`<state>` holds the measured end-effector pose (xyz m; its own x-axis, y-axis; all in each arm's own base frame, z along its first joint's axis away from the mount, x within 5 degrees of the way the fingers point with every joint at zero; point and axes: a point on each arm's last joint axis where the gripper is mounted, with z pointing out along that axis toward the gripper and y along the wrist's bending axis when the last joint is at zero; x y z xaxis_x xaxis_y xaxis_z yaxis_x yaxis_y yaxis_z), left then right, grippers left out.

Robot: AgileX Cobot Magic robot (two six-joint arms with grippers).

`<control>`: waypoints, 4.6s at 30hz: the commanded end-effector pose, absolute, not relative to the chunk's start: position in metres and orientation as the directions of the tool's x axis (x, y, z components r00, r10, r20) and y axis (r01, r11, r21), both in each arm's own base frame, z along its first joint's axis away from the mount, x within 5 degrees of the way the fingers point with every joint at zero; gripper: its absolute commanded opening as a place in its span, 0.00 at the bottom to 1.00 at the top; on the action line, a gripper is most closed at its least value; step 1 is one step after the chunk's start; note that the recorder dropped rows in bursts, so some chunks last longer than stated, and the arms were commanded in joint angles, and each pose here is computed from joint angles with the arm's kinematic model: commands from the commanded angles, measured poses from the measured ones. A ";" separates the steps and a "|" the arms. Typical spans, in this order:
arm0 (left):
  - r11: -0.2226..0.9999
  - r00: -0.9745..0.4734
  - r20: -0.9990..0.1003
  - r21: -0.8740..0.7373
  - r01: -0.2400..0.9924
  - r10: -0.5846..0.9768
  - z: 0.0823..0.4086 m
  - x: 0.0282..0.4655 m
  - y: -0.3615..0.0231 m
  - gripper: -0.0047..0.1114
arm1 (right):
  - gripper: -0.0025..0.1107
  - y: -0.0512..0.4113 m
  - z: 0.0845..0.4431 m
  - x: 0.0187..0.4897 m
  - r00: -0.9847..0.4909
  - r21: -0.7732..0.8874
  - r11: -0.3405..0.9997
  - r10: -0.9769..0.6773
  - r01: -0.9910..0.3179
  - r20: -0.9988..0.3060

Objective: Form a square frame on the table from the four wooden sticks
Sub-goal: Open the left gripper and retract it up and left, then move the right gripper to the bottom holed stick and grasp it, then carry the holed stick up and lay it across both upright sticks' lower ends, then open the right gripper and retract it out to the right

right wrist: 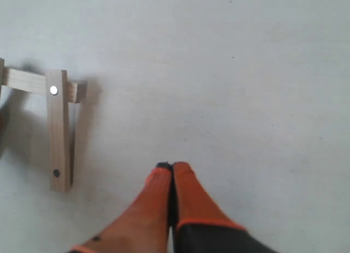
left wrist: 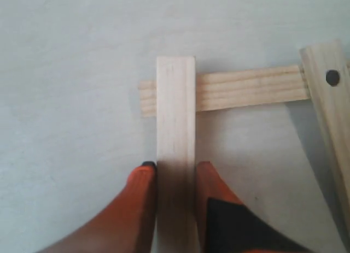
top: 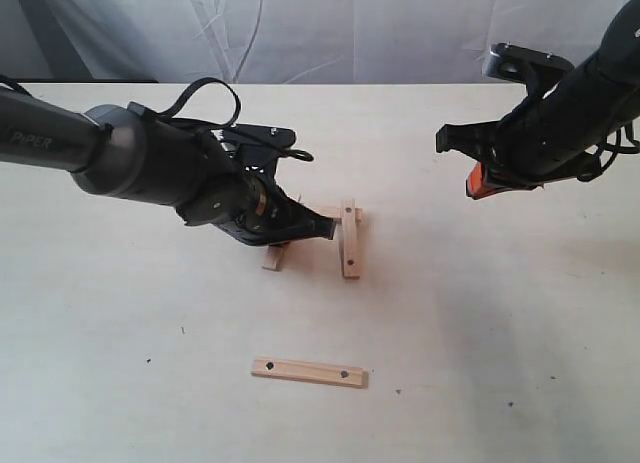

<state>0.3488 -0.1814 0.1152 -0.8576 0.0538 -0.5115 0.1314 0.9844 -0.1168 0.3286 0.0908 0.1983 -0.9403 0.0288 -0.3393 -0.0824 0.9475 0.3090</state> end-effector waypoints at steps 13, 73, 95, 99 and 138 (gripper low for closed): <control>0.987 -0.836 -0.525 0.083 0.138 0.161 0.168 0.342 -0.156 0.36 | 0.02 0.103 0.199 0.324 -0.937 0.317 0.938 -0.019 -0.137 -0.348; 0.972 -0.831 -0.555 -0.211 0.102 -0.033 0.263 0.302 -0.047 0.04 | 0.02 0.284 0.112 0.195 -0.280 0.036 0.278 -0.952 -0.960 -0.126; 0.970 -0.815 -0.576 -0.226 0.092 -0.057 0.265 0.304 -0.048 0.04 | 0.02 0.280 0.166 0.306 -0.218 -0.149 0.268 -0.933 -0.952 -0.287; 0.970 -0.814 -0.578 -0.226 0.092 -0.057 0.265 0.304 -0.048 0.04 | 0.02 0.282 0.148 0.308 -0.208 -0.139 0.250 -0.943 -0.958 -0.262; 0.971 -0.817 -0.575 -0.220 0.097 -0.049 0.265 0.304 -0.047 0.04 | 0.30 0.264 0.209 0.307 -0.481 -0.124 0.559 -0.790 -0.820 -0.381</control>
